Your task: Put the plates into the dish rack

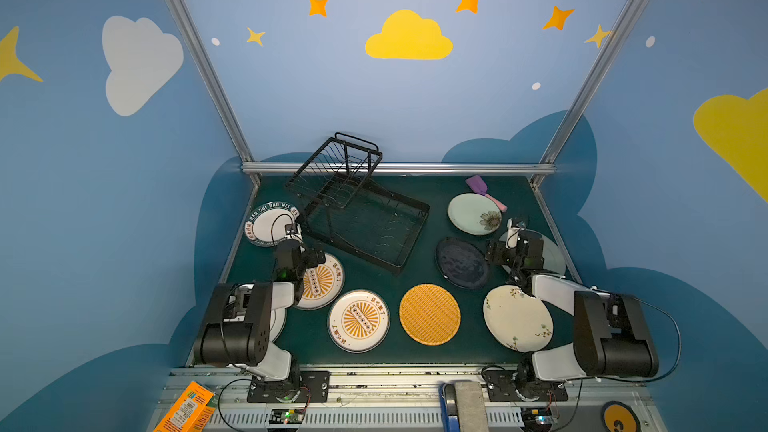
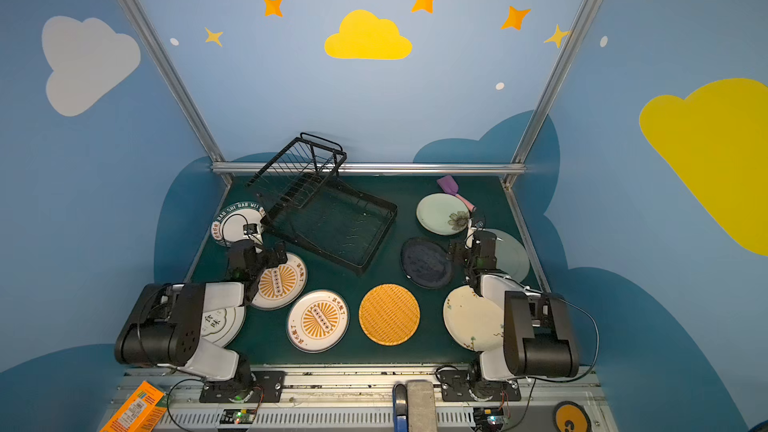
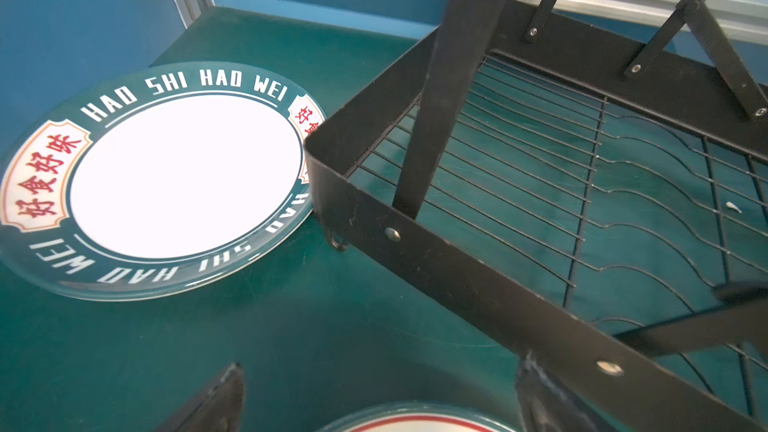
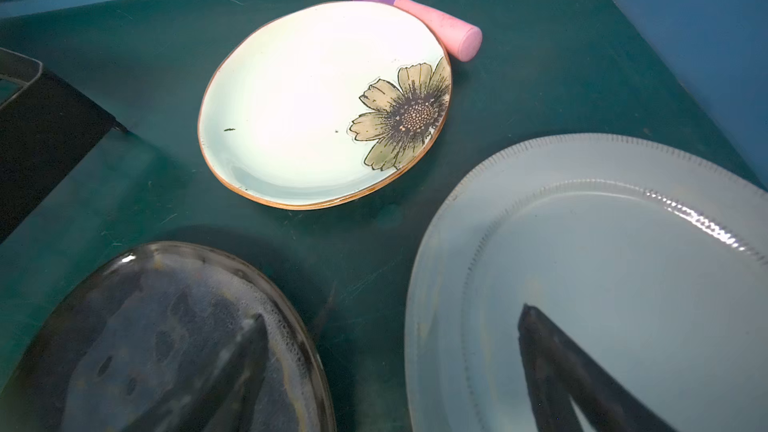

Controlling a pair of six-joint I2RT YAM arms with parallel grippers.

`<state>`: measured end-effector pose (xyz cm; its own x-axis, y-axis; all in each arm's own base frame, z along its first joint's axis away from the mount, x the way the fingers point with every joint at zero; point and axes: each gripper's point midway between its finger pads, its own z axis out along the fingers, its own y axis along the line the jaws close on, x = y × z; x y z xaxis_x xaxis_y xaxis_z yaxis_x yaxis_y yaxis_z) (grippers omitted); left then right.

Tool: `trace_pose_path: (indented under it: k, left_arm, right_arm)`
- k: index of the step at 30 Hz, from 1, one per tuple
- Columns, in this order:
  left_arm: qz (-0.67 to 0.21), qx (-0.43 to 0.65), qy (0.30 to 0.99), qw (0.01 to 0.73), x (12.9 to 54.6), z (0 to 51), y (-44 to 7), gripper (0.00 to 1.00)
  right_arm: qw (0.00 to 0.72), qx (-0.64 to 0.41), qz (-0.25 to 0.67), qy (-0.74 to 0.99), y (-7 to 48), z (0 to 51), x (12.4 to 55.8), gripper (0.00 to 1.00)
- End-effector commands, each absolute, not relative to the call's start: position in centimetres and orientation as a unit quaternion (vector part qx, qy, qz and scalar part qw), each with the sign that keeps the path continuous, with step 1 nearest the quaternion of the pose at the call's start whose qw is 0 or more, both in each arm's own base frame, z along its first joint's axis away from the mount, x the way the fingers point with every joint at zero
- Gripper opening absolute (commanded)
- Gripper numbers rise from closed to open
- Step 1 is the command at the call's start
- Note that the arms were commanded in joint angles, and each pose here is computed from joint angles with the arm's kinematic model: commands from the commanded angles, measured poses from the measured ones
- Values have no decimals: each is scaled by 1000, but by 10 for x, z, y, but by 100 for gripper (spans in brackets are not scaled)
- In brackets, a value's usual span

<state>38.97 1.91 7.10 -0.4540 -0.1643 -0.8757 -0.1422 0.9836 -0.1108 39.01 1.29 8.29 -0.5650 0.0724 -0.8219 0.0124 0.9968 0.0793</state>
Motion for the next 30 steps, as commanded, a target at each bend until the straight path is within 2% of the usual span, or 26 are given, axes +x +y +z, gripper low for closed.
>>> trace_pose_path:
  k: [1,30]
  left_arm:
    - [-9,-85,846,527,393,80,19,100]
    - [-9,-85,845,527,394,80,19,100]
  right_arm:
    - [463,21,29,885,14,83,392,92]
    - [464,23,31,885,13,84,392,92]
